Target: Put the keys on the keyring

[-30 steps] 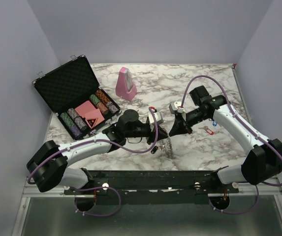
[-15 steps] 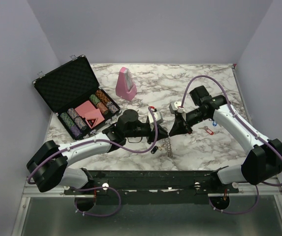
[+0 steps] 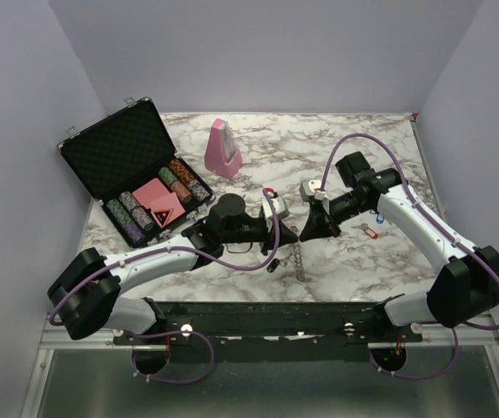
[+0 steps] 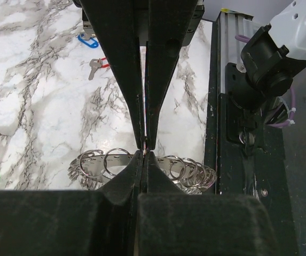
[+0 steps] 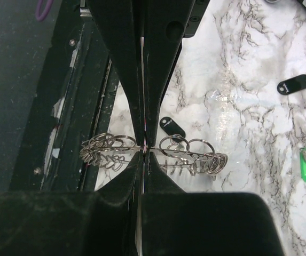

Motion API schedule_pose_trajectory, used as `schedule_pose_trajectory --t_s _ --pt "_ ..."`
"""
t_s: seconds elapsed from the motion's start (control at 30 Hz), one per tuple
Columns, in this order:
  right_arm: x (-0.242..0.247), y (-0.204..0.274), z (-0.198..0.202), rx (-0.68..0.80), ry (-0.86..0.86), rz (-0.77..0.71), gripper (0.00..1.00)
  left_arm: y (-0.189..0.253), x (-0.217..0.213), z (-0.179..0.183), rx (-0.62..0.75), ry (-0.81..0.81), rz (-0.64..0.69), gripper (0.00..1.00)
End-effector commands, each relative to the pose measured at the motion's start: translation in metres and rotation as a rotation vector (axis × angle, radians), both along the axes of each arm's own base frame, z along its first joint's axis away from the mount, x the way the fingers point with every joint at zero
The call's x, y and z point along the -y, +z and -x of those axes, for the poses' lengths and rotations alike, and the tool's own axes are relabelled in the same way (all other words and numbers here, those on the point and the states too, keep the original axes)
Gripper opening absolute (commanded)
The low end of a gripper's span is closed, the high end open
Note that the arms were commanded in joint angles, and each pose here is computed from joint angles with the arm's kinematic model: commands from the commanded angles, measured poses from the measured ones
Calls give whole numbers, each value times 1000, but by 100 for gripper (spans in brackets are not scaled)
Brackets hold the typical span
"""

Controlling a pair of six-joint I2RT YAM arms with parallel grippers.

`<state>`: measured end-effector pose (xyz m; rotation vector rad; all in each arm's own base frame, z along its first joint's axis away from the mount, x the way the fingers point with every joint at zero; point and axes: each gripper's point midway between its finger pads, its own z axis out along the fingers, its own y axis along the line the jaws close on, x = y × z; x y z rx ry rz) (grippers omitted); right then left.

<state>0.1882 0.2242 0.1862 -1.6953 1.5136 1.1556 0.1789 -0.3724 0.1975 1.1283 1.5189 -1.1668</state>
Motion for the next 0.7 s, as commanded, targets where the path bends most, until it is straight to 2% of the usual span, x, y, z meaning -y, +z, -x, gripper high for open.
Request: schedule_pose_trajectory --t_s 0.0,0.03,0.07,0.13,0.3,0.67 --pt "-4 17 4 6 12 -48 19 13 3 -1 44 16 52 0" --pt "-4 17 5 0 14 -53 27 15 2 -2 49 26 64 0" --pt "-5 18 6 -6 16 -57 39 16 0 -1 55 34 76 0" --pt "-6 20 7 -18 19 -65 47 19 -3 0 64 44 107 0" --pt "-8 23 8 -37 26 -87 47 23 -11 6 72 52 161 0" --pt "-14 19 14 -121 49 -135 40 30 -15 9 65 70 240 0"
